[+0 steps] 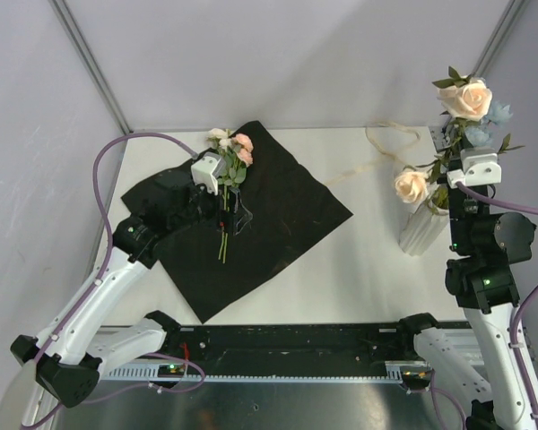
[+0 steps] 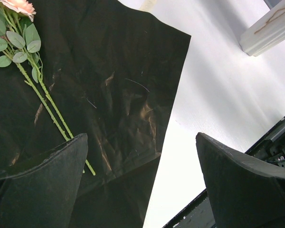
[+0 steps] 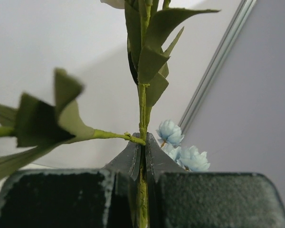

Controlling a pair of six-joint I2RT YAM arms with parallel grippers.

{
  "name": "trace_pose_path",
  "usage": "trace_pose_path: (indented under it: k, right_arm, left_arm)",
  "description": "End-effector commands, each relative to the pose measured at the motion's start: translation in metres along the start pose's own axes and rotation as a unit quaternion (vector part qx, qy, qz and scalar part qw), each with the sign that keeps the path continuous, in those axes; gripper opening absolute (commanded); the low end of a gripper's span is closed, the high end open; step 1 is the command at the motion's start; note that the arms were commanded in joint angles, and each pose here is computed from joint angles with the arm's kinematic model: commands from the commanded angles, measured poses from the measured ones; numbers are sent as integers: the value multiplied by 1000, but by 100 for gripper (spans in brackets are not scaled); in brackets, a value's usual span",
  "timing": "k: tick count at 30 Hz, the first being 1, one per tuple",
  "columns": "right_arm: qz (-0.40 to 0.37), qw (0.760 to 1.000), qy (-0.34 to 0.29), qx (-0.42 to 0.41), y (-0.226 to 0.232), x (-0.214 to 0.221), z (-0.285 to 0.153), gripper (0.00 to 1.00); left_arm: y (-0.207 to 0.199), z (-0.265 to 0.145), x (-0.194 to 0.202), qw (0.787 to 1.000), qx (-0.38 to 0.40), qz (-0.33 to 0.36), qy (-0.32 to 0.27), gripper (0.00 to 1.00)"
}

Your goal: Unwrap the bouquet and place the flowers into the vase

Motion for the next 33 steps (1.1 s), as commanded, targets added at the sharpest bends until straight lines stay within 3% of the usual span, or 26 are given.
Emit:
trace_pose_path:
  k: [1,16,24,33]
  right_arm:
    - [-20,999,-12,23,-18,-15,4,0]
    - [-35,999,29,16,-15,7,11,0]
    - [-34,997,65,8,-4,35,9,0]
    - [22,990,138,8,21,86,-6,0]
  left_arm:
    - [-1,1,-4,1000,-1,-1,-14,100]
    - [-1,0,-4,1000,0,-1,-14,100]
    - [-1,-1,-4,1000,-2,-1,-16,100]
    - [2,1,-4,1000,-9,-2,-16,100]
Point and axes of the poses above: each gripper's point midway between its finger pads, its own z axis out along the fingers, its own y axis along the line the jaws close on, x = y × z, the point moved 4 cm from there along -z, back along the fingers, and after that the axes turned 7 degrees about -z, right-handed, at the moved point
